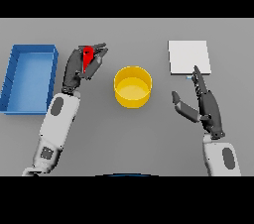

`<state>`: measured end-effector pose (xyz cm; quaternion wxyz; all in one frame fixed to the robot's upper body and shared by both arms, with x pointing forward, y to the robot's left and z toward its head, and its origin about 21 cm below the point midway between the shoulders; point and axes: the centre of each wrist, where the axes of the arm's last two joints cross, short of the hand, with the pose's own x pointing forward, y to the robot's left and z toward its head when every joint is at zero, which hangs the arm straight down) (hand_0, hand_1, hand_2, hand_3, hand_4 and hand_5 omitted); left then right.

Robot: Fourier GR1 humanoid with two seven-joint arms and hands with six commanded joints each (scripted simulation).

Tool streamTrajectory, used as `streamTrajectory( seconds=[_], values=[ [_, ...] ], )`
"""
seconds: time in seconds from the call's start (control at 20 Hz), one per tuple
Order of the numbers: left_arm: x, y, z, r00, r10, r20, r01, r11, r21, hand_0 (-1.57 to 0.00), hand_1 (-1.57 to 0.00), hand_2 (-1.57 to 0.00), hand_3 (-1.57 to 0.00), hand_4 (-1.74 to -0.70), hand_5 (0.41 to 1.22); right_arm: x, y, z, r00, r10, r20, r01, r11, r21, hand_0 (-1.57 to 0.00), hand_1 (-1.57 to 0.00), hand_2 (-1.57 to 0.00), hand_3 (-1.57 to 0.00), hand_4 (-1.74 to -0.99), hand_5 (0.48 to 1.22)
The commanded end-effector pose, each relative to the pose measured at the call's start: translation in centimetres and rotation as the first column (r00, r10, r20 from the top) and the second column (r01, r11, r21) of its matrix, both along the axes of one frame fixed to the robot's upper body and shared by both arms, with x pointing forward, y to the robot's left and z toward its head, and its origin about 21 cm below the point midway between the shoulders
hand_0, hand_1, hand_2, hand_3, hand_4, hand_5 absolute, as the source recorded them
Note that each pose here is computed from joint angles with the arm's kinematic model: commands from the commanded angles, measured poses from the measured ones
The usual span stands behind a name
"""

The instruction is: Pick up the red beaker and tilt it to pour out 1 green nut into yellow bowl. Pick up the yellow bowl and place it on the metallic measuring scale.

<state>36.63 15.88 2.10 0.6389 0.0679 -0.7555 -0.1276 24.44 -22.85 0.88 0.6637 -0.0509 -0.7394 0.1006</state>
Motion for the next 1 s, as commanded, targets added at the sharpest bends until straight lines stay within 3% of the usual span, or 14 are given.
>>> streamTrajectory(
  seconds=[0.0, 0.1, 0.25, 0.5, 0.7, 0.95],
  values=[
    [0.2, 0.0, 0.9, 1.0, -0.001, -0.003, 0.001, 0.999, 0.036, -1.56, -1.56, -1.56, -1.55, -1.55, 1.195, 0.3, 0.3, 0.1, 1.0, 0.003, -0.007, -0.003, 1.0, -0.001, 0.0, 0.0, 0.0, 0.0, -1.285, 0.662],
    [0.1, 0.0, 2.2, 1.0, -0.016, 0.002, 0.015, 0.99, 0.14, -1.57, -1.57, -1.56, -1.56, -1.62, 1.174, 0.3, 0.0, 0.5, 1.0, 0.008, 0.006, -0.008, 1.0, -0.005, 0.0, 0.0, 0.0, 0.0, -1.277, 0.664],
    [0.5, 0.7, 3.0, 1.0, -0.022, -0.007, 0.023, 0.977, 0.212, -1.57, -1.57, -1.56, -1.56, -1.62, 1.158, 0.4, 0.0, 0.0, 0.999, 0.01, -0.033, -0.01, 1.0, -0.002, 0.0, 0.0, 0.0, 0.0, -1.277, 0.675],
    [1.5, 1.0, 4.9, 0.997, -0.081, 0.004, 0.073, 0.913, 0.4, -1.57, -1.57, -1.57, -1.57, -1.68, 1.123, 0.2, 0.5, -0.1, 1.0, 0.01, -0.014, -0.01, 1.0, 0.009, 0.0, 0.0, 0.0, 0.0, -1.277, 0.688],
    [2.1, -0.8, 6.1, 0.985, -0.17, 0.009, 0.12, 0.733, 0.669, -1.57, -1.57, -1.57, -1.57, -1.71, 1.136, 0.0, 0.3, 0.0, 1.0, 0.001, -0.024, -0.001, 1.0, -0.001, 0.0, 0.0, 0.0, 0.0, -1.28, 0.69],
    [2.9, -2.0, 7.3, 0.957, -0.277, -0.082, 0.202, 0.437, 0.877, -1.57, -1.57, -1.57, -1.57, -1.73, 1.19, 0.0, 0.3, 0.0, 1.0, -0.001, -0.022, 0.0, 1.0, -0.027, 0.0, 0.0, 0.0, 0.0, -1.29, 0.695]
  ],
)
